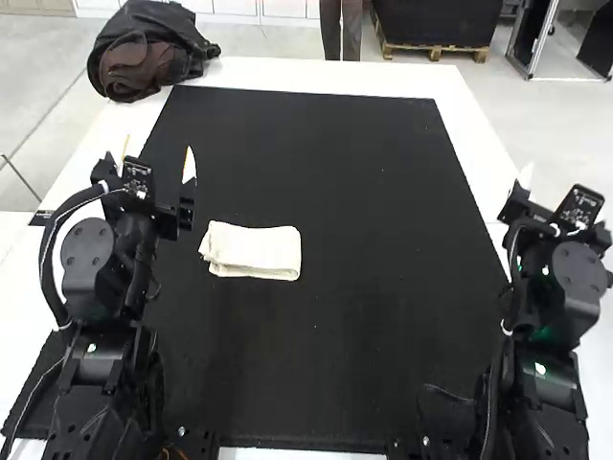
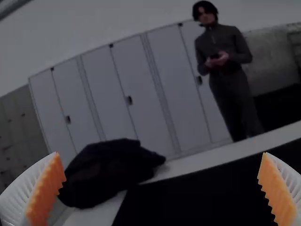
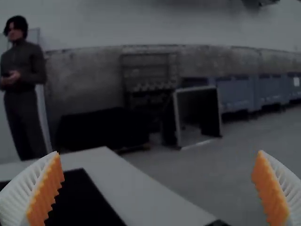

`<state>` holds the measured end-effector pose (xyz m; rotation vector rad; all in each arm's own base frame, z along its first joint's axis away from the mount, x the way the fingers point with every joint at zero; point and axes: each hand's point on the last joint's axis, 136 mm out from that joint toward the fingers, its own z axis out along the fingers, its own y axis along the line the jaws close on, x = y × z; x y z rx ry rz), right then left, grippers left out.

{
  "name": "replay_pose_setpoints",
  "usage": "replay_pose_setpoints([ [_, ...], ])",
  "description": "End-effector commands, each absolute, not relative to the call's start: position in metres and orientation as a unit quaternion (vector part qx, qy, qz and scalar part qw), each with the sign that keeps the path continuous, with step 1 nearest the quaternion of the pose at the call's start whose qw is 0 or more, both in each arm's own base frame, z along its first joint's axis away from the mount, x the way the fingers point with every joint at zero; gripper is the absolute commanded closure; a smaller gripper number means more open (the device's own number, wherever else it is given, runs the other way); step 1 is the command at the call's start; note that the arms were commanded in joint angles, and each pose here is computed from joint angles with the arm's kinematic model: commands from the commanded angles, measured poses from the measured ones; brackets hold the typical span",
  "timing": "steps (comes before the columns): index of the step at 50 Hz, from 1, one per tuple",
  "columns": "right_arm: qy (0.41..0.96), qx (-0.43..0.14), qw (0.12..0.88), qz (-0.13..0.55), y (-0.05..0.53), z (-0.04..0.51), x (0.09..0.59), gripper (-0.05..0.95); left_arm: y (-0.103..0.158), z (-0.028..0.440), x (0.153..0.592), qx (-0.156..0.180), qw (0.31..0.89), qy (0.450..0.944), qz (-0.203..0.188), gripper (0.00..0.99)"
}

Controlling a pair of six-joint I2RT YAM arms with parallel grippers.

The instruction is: Fold the towel.

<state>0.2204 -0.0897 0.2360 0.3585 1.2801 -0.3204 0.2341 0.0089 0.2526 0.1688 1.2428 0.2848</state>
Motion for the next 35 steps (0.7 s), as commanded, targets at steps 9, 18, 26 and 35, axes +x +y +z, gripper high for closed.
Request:
replay_pose_setpoints([
  [9,0.691,0.202,0.685,-0.112,-0.091,0.165,0.228,-0.02,0.006,0.23,0.24,0.055,0.779,0.619,0.08,0.033],
  [18,0.693,0.226,0.678,-0.095,-0.092,0.158,0.227,-0.02,0.01,0.175,0.246,0.028,0.707,0.704,0.051,0.033],
  [26,0.693,0.256,0.671,-0.069,-0.092,0.151,0.227,-0.02,0.01,0.175,0.246,0.024,0.708,0.705,0.048,0.033],
  [35,0.686,0.294,0.665,-0.046,-0.095,0.146,0.225,-0.02,0.011,0.177,0.246,0.023,0.709,0.703,0.048,0.033],
])
